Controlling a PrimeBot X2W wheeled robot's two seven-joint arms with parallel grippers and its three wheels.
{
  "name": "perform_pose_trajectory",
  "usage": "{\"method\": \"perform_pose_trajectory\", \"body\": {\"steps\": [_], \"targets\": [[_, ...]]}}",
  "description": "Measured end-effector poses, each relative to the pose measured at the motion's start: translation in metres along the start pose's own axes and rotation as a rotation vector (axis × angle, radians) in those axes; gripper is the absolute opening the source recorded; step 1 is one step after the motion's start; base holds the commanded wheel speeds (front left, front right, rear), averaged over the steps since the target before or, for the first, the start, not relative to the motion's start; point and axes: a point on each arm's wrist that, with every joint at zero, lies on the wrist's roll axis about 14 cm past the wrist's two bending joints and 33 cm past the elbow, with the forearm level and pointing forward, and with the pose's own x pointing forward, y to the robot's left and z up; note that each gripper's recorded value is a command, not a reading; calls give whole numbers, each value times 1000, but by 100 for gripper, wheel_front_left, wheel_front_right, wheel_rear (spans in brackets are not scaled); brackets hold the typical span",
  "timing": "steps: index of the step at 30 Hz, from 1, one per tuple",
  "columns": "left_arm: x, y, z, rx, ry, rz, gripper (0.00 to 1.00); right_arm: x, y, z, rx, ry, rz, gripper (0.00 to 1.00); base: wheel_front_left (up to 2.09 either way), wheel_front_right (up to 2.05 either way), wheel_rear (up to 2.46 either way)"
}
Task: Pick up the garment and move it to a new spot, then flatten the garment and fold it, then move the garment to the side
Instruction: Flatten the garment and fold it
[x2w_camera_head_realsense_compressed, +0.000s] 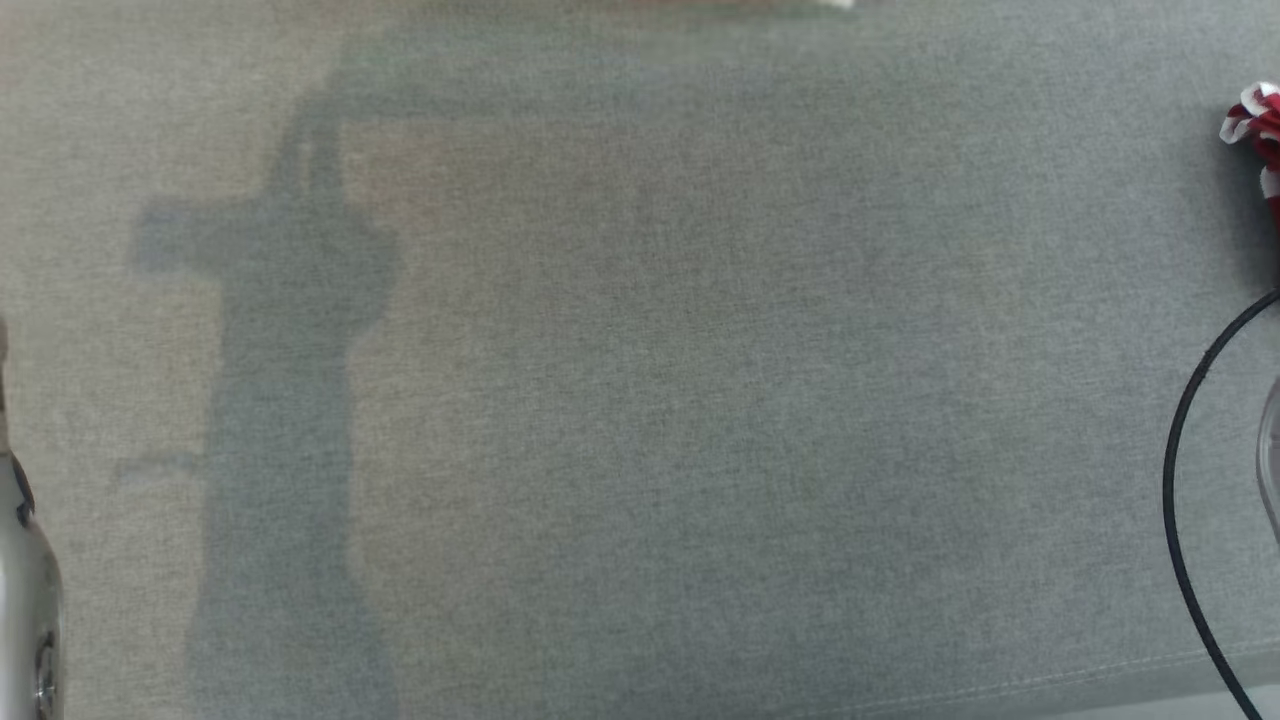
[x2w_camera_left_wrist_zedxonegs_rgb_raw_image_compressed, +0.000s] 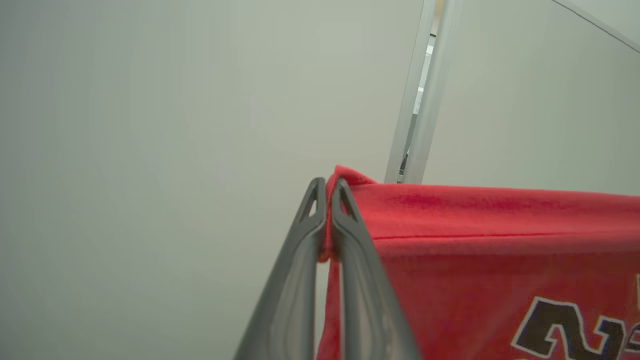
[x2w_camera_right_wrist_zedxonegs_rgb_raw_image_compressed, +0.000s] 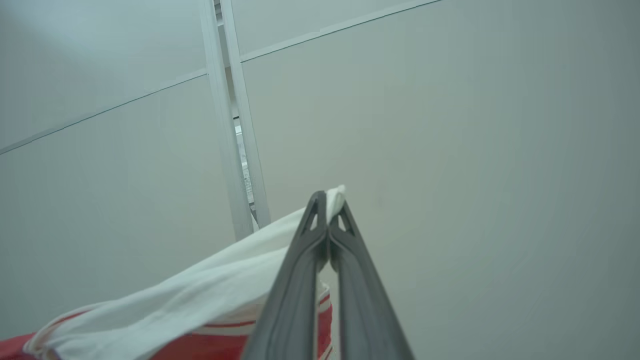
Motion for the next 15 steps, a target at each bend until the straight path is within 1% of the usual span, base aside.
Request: {"method": "perform_pose_trajectory", "body": {"steps": [2,4,6,8,11,13,15], "targets": [[-4,9,-26,-15,36,20,0,-8,-9,-21,-1,41,-21,0,0,0,0],[-17,19,-56,-22,87,44,0,-27,-22,-44,-5,102,-48,0,0,0,0],[-43,31,-93,-55,164,92,0,-59,-41,-70,5,186,-97,0,0,0,0],[-77,37,-128,-70,259,127,0,-97,-57,-92,19,269,-147,0,0,0,0],[-146,47,-179,-152,415,242,0,-170,-74,-125,43,425,-224,0,0,0,0],[-203,46,-208,-177,534,300,0,-234,-85,-143,62,553,-299,0,0,0,0],[-246,42,-225,-210,613,357,0,-280,-89,-151,85,637,-359,0,0,0,0]]}}
